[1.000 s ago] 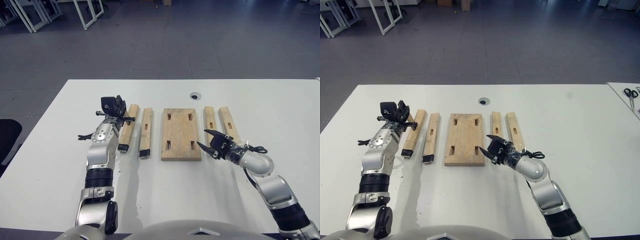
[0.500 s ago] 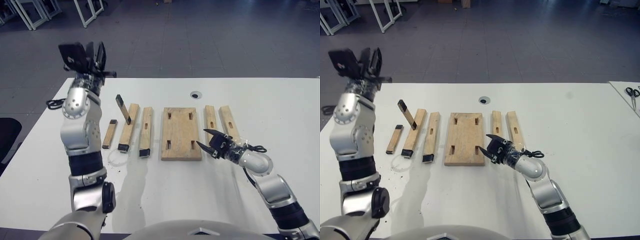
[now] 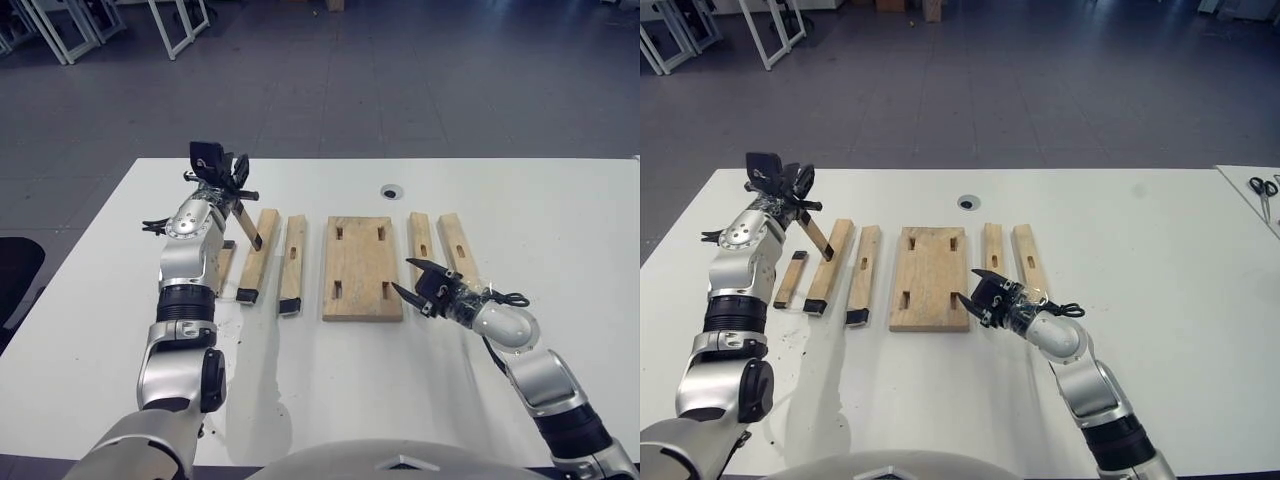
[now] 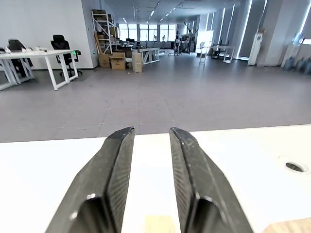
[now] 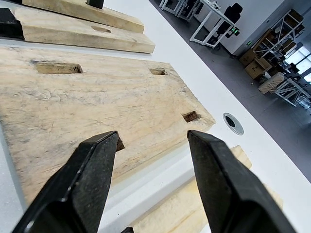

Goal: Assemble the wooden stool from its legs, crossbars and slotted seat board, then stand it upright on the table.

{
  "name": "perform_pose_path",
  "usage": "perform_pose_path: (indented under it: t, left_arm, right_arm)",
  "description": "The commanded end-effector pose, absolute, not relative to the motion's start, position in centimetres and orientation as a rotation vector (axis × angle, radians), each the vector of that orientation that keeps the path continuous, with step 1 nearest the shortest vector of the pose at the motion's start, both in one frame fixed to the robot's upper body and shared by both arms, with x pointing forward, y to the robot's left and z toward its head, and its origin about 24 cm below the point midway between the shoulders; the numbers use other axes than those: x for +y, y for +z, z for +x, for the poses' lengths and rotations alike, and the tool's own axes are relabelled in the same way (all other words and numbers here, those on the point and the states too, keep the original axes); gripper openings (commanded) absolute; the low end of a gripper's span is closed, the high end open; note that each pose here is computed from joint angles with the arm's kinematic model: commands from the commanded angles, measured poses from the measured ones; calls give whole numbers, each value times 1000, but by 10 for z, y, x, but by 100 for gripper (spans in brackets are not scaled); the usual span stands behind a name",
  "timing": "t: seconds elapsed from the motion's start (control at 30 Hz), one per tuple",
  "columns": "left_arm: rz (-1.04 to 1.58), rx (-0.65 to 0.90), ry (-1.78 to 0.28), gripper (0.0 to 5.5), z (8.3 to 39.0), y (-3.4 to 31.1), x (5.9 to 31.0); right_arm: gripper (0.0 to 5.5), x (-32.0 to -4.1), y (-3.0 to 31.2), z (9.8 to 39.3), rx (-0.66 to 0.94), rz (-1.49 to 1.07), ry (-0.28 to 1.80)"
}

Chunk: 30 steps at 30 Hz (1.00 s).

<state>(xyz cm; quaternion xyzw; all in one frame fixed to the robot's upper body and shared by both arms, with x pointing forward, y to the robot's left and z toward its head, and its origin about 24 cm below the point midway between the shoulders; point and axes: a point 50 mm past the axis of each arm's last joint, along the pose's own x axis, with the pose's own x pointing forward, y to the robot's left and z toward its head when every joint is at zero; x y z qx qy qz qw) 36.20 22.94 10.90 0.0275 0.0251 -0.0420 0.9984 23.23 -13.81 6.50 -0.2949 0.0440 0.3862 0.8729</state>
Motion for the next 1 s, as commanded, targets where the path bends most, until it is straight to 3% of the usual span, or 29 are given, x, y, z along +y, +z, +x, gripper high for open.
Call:
perform_pose_path:
  t: [0.03, 0.17, 0.27, 0.37, 0.6, 0.67, 0.8, 1.0]
  left_arm:
    - [82, 155, -40, 132, 353, 81, 241]
    - [96, -110, -88, 132, 358, 137, 224]
    - [133, -326, -86, 132, 344, 182, 217]
    - [174, -388, -44, 132, 326, 195, 225]
    - [250, -96, -9, 132, 264, 117, 245]
    - [243, -20, -33, 166, 250, 94, 244]
    - [195, 107, -56, 231, 233, 61, 245]
    - [236, 265, -60, 236, 222, 31, 252]
  right_arm:
    - [263, -137, 64, 233, 94, -620, 802]
    - [263, -137, 62, 230, 102, -619, 804]
    - [263, -138, 61, 228, 111, -622, 806]
    - [263, -137, 59, 226, 115, -621, 808]
    - [263, -139, 59, 224, 107, -641, 800]
    - [263, -140, 59, 224, 107, -645, 796]
    - [263, -141, 57, 224, 119, -645, 795]
    - [263, -142, 58, 225, 122, -654, 798]
